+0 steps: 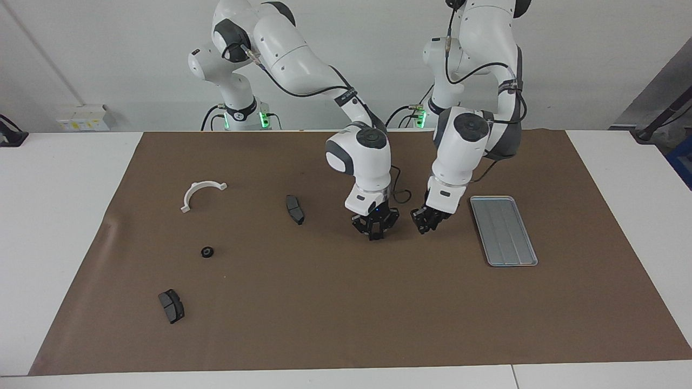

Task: Place bearing gear from tray to pile

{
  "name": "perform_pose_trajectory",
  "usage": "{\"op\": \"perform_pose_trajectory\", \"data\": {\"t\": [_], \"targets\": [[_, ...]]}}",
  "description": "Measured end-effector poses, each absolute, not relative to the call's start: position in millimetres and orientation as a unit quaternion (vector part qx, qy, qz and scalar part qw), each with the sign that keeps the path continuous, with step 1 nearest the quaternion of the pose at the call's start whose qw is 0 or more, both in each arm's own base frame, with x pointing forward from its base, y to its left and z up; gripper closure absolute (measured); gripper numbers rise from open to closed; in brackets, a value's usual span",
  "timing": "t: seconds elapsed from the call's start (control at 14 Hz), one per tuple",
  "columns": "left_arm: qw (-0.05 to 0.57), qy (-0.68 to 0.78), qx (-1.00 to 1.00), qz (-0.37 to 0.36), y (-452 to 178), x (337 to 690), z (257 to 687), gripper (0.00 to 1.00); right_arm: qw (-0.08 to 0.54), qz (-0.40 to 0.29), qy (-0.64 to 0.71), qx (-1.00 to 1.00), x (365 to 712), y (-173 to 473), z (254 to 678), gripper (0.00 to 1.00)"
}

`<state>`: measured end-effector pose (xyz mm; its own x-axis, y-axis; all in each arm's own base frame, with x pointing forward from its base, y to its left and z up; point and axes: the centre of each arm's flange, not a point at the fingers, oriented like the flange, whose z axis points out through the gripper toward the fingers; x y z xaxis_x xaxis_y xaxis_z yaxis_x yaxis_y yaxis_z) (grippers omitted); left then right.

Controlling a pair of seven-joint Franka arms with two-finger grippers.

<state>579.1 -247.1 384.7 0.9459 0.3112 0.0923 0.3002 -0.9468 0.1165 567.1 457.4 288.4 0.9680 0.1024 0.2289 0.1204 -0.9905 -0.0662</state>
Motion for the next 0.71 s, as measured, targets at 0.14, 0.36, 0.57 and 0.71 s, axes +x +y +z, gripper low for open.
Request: {"op": "perform_pose_trajectory", "data": {"t": [0.14, 0.36, 0.57, 0.71], "targets": [[0.056, 0.162, 0.984, 0.057, -259, 576, 384, 0.65, 0.040, -0.113, -0.056, -0.991, 567, 457, 288, 0.77], [0.063, 0.166, 0.982, 0.063, -262, 579, 388, 0.65, 0.039, -0.113, -0.053, -0.991, 569, 455, 289, 0.77], [0.069, 0.170, 0.981, 0.067, -263, 582, 393, 0.65, 0.026, -0.103, -0.036, -0.994, 583, 435, 301, 0.77], [0.072, 0.173, 0.980, 0.065, -263, 584, 393, 0.65, 0.020, -0.102, -0.020, -0.994, 598, 409, 322, 0.77]]}}
